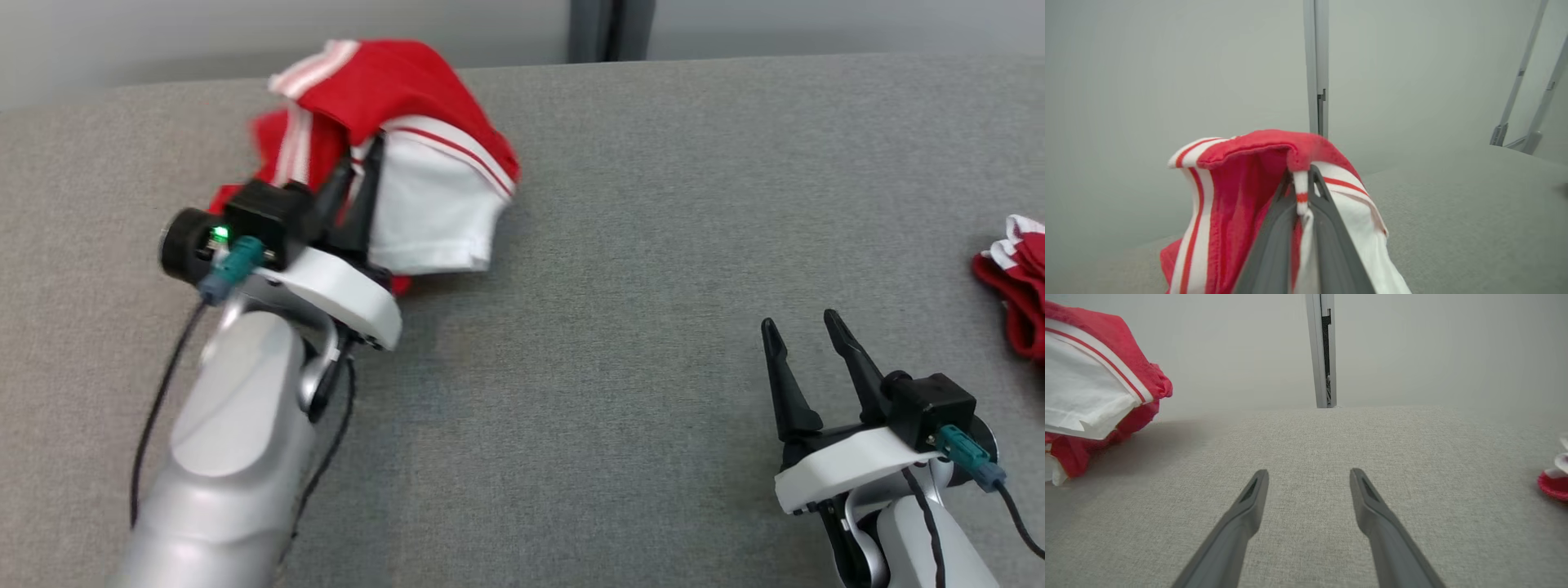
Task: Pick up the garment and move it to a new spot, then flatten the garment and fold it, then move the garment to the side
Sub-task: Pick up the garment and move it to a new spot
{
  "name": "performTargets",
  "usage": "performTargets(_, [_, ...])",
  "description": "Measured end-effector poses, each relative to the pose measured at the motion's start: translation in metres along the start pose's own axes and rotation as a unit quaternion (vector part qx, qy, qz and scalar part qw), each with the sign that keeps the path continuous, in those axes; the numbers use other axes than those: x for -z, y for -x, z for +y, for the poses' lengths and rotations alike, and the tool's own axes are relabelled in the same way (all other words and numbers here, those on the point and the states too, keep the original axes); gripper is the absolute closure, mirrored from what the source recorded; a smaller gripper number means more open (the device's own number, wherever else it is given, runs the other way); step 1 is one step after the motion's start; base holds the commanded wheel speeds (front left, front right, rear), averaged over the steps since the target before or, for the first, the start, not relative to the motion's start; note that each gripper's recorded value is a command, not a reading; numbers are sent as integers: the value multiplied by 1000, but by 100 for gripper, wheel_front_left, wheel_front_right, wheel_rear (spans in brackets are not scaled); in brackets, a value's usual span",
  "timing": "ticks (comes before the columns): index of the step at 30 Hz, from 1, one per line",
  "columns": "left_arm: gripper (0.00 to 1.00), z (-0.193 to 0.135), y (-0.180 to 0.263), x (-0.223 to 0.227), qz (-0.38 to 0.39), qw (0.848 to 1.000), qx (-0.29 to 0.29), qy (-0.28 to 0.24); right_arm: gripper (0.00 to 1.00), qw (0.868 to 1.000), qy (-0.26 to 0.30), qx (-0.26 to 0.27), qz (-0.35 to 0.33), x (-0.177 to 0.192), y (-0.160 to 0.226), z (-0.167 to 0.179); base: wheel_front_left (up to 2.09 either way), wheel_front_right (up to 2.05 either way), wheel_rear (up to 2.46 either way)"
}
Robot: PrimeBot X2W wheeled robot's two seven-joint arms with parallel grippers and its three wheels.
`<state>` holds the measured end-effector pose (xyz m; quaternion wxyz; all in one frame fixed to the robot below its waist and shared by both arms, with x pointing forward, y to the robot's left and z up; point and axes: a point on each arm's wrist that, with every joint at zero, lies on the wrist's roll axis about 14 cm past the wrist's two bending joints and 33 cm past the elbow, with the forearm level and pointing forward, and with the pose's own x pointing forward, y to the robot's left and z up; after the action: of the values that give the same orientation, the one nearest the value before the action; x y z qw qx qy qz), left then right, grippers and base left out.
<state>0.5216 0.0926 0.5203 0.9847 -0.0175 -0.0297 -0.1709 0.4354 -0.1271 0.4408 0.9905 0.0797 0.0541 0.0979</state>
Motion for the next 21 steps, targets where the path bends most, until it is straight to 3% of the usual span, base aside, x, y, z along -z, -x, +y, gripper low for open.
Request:
performTargets(6, [100, -95, 12, 24, 32, 992, 118, 32, 0, 1000, -4, 28, -14, -12, 17, -16, 0, 0, 0])
performTargets(12, [100, -143, 40, 45, 64, 981, 174, 58, 0, 999, -9, 43, -22, -18, 31, -24, 0, 0, 0])
performTargets(21, [100, -145, 70, 55, 83, 980, 151, 99, 0, 999, -14, 41, -28, -22, 41, -19, 0, 0, 0])
